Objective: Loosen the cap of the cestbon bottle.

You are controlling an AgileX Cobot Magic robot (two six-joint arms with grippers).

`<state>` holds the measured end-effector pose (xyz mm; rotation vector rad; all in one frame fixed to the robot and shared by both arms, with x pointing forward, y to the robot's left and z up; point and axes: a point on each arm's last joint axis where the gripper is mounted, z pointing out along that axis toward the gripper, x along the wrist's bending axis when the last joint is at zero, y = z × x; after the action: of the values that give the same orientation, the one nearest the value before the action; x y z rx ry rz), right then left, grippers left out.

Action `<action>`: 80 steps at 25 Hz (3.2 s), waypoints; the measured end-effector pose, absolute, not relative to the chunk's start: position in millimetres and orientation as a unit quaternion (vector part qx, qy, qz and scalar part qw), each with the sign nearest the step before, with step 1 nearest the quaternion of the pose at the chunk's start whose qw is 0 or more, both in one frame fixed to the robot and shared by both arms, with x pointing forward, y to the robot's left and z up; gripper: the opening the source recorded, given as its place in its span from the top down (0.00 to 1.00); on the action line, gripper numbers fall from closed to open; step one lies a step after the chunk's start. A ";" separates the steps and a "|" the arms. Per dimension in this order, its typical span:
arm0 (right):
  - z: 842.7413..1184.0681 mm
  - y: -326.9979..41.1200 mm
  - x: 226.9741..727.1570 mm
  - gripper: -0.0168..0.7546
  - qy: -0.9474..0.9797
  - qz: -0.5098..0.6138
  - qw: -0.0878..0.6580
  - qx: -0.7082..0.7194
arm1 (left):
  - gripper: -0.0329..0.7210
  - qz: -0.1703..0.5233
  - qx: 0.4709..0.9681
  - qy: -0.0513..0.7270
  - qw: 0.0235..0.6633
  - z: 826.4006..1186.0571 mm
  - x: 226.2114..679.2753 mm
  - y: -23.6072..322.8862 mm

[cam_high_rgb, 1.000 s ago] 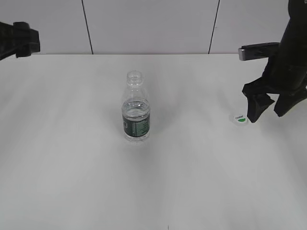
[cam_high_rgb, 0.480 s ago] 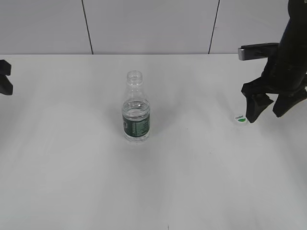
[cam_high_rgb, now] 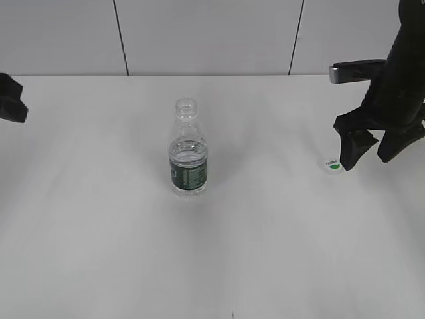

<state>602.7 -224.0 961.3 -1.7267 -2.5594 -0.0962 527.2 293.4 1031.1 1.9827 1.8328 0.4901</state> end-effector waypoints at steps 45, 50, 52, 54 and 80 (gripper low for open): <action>1025.0 -224.6 586.7 0.24 -0.832 -0.103 -0.030 -0.545 | 0.31 0.410 0.627 0.531 0.396 1137.3 193.5 308.6; 1028.6 -224.8 585.5 0.24 -0.831 -0.107 -0.034 -0.545 | 0.31 0.410 0.617 0.532 0.410 1104.8 195.4 307.7; 1028.6 -224.8 585.5 0.24 -0.831 -0.107 -0.034 -0.545 | 0.31 0.399 0.623 0.536 0.407 1093.2 205.7 305.8; 1028.6 -224.8 585.5 0.24 -0.831 -0.107 -0.034 -0.544 | 0.31 0.397 0.623 0.537 0.407 1085.5 213.9 304.7; 1032.6 -253.7 596.5 0.24 -0.807 -0.078 -0.123 -0.573 | 0.31 0.365 0.641 0.552 0.390 1059.3 229.4 301.4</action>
<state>596.5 -253.7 1032.6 -1.9562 -2.7538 -0.2665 229.4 301.4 1059.3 1.6291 1.4019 0.9270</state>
